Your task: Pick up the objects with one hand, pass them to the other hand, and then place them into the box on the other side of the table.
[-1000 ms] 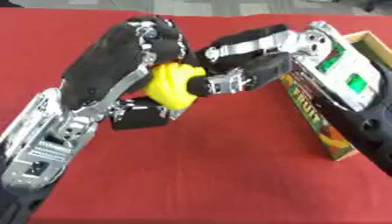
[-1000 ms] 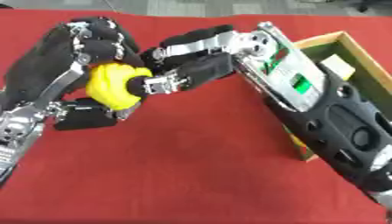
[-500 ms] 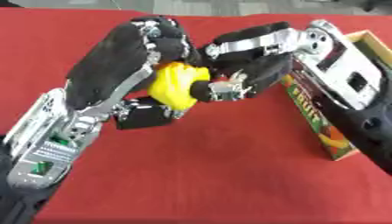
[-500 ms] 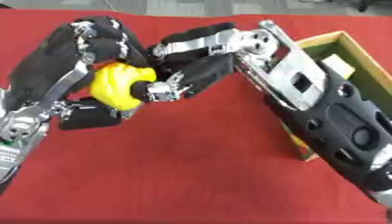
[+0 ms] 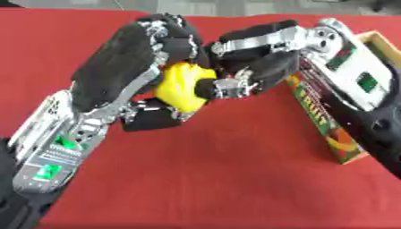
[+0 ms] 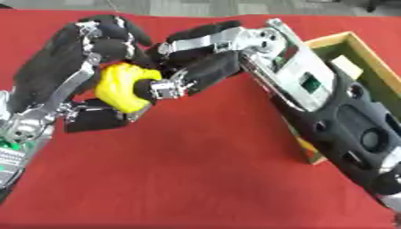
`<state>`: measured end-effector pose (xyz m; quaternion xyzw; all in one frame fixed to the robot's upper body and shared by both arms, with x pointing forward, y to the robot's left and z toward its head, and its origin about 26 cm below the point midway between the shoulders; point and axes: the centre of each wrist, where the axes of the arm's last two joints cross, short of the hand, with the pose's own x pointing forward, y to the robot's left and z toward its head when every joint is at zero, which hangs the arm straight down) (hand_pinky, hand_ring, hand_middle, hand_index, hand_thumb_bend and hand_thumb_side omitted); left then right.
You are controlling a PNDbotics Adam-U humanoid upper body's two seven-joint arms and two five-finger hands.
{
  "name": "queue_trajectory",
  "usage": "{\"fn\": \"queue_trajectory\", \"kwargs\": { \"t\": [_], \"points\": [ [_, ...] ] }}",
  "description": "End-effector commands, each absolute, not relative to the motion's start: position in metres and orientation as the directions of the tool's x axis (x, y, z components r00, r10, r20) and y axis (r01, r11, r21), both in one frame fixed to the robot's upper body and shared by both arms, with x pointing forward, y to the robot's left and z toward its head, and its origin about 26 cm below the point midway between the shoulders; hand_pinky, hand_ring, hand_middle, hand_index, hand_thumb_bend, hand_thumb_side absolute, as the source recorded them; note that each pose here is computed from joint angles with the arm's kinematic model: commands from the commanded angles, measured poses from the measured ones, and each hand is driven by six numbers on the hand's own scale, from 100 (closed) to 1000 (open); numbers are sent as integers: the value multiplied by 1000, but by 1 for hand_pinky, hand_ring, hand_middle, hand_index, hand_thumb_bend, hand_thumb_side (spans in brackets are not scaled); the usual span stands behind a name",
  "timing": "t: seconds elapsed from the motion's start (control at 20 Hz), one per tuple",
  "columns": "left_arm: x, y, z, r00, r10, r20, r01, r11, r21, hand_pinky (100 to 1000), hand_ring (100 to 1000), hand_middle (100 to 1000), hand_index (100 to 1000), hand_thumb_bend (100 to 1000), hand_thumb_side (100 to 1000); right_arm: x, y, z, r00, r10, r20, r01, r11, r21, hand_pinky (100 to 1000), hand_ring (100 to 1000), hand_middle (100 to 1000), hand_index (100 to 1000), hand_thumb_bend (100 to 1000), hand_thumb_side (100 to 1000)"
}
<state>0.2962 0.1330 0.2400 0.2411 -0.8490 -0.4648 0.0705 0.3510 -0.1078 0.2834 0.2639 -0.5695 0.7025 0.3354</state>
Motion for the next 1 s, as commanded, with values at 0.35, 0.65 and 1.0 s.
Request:
{"fn": "queue_trajectory", "kwargs": {
  "t": [0.35,0.65,1.0],
  "points": [
    [298,133,243,-836,-527,-151,-421,441,792,773,745,759,892,1000,302,337,-98,296,-658,113,745,-751,-169,-638,864,954,514,582,100,502],
    [298,133,241,-822,-552,-139,-441,463,769,769,746,759,898,1000,309,336,-98,296,-654,114,748,-754,-171,-634,858,947,502,568,100,456],
    [296,138,240,-813,-567,-132,-457,482,747,766,740,753,892,1000,329,339,-102,296,-643,131,755,-765,-152,-625,856,945,500,567,100,452]
  ]
}}
